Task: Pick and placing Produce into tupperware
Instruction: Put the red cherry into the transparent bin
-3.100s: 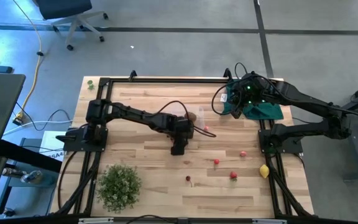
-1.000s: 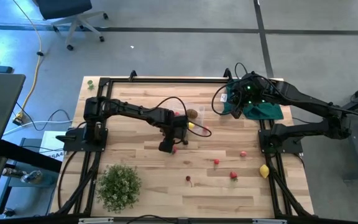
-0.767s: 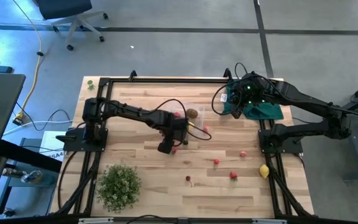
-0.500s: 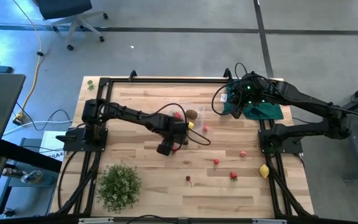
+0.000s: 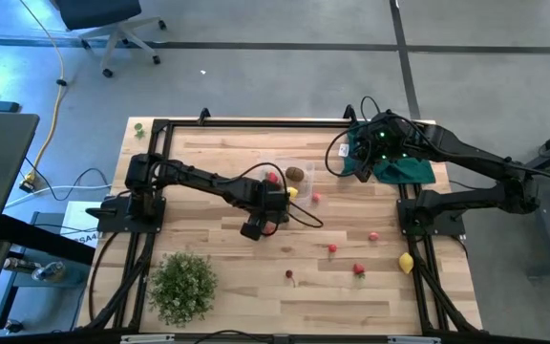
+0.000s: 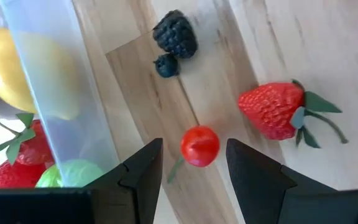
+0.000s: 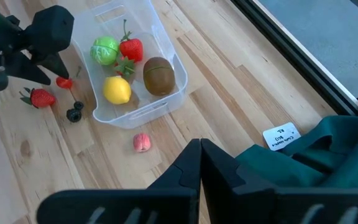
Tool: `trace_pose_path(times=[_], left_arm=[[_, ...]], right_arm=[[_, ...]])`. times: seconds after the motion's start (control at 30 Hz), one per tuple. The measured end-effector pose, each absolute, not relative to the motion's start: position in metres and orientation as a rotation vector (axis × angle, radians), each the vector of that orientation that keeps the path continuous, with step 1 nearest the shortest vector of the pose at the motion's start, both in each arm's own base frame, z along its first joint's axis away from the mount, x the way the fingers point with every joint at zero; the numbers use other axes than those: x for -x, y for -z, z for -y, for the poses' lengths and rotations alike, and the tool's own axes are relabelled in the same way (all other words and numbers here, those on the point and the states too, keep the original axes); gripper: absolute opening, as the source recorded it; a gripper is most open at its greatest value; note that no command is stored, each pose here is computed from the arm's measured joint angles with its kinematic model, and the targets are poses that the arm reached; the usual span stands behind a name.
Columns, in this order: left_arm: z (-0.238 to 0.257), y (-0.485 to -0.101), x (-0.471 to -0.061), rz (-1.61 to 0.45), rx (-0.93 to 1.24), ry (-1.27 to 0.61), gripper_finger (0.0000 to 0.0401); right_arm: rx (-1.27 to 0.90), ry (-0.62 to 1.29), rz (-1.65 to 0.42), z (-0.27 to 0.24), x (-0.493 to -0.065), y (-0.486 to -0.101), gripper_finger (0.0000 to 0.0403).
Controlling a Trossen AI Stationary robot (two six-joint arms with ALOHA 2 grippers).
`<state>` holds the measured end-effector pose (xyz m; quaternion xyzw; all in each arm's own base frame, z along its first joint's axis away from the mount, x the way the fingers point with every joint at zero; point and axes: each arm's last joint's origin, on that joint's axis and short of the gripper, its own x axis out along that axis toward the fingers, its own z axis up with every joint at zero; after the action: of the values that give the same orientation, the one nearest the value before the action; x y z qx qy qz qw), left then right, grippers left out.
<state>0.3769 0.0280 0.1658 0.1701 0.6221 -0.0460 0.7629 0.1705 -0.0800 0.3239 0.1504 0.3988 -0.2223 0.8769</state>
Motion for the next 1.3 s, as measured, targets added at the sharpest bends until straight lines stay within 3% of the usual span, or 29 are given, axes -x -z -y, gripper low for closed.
trace_pose_path(times=[1.3], left_arm=[[-0.025,-0.144,-0.373,-1.331,-0.332,0.07,0.0165]], right_arm=[[-0.314,0.464,-0.832,0.08,-0.17,-0.324,0.0]])
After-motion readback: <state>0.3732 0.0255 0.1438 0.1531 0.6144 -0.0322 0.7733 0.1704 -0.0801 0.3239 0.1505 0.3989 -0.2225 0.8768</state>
